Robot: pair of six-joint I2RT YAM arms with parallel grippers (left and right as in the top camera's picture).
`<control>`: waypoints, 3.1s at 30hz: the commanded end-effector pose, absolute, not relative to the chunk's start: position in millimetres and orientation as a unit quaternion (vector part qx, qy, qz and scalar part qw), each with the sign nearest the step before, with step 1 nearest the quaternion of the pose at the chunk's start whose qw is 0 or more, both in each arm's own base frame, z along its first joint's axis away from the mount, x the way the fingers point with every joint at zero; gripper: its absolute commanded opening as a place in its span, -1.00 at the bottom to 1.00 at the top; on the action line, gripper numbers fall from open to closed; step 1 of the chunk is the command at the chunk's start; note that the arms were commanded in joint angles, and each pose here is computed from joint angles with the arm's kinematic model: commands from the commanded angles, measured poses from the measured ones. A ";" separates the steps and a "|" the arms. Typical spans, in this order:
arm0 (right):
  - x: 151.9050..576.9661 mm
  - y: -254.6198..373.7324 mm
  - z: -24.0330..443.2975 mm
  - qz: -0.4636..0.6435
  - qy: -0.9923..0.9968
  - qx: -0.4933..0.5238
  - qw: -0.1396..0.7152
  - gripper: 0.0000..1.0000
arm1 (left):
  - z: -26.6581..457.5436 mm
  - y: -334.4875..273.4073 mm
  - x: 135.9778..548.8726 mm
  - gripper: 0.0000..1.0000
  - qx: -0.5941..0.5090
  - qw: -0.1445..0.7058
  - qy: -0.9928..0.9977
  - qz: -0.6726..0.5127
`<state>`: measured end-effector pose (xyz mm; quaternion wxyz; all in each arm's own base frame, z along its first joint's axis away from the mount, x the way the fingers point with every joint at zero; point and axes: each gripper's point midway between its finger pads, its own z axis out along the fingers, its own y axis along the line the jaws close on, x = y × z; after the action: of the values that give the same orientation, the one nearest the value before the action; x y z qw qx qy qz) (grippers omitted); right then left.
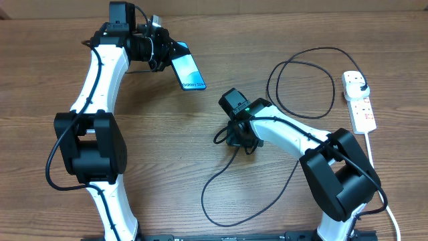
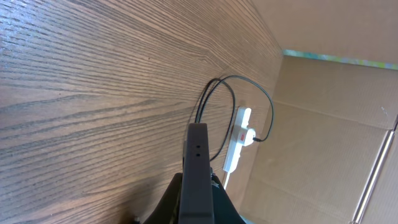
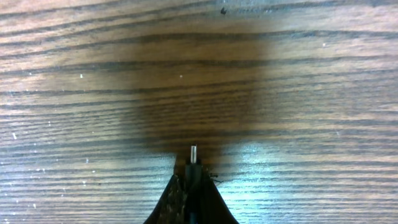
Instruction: Plug charger to phone and switch on socket
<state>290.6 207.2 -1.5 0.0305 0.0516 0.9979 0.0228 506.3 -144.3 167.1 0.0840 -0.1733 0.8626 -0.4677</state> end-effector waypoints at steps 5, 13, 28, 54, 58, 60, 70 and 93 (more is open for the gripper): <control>270.7 220.4 -17.8 0.067 0.997 0.020 -0.042 -0.92 | 187.1 -142.5 508.7 -0.91 -0.154 0.102 0.855 -0.485; 309.2 254.1 22.6 0.176 0.984 -0.022 -0.019 -0.92 | 205.0 -149.8 514.5 -0.92 -0.130 0.115 0.834 -0.523; 365.5 302.6 113.1 0.432 0.898 -0.077 0.030 -0.93 | 266.5 -136.1 531.4 -0.92 -0.076 0.154 0.764 -0.622; 378.2 340.0 239.4 0.660 0.705 -0.234 0.110 -0.93 | 342.7 -128.2 538.0 -0.92 -0.002 0.217 0.702 -0.678; 385.3 341.6 258.7 0.673 0.692 -0.229 0.124 -0.92 | 347.4 -127.2 540.3 -0.91 -0.007 0.224 0.699 -0.680; 389.4 342.4 266.2 0.678 0.690 -0.219 0.129 -0.92 | 350.8 -126.8 541.7 -0.91 -0.011 0.228 0.696 -0.681; 401.4 343.8 290.2 0.694 0.679 -0.185 0.148 -0.92 | 373.7 -122.3 549.3 -0.92 -0.016 0.273 0.672 -0.688; 413.7 343.5 307.3 0.703 0.667 -0.160 0.185 -0.93 | 374.9 -125.4 541.2 -0.92 0.002 0.259 0.674 -0.692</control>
<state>406.8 344.5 298.2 0.1696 -0.1666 0.6710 0.7023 549.1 -124.3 358.7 0.2555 -0.0150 0.6773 -0.6898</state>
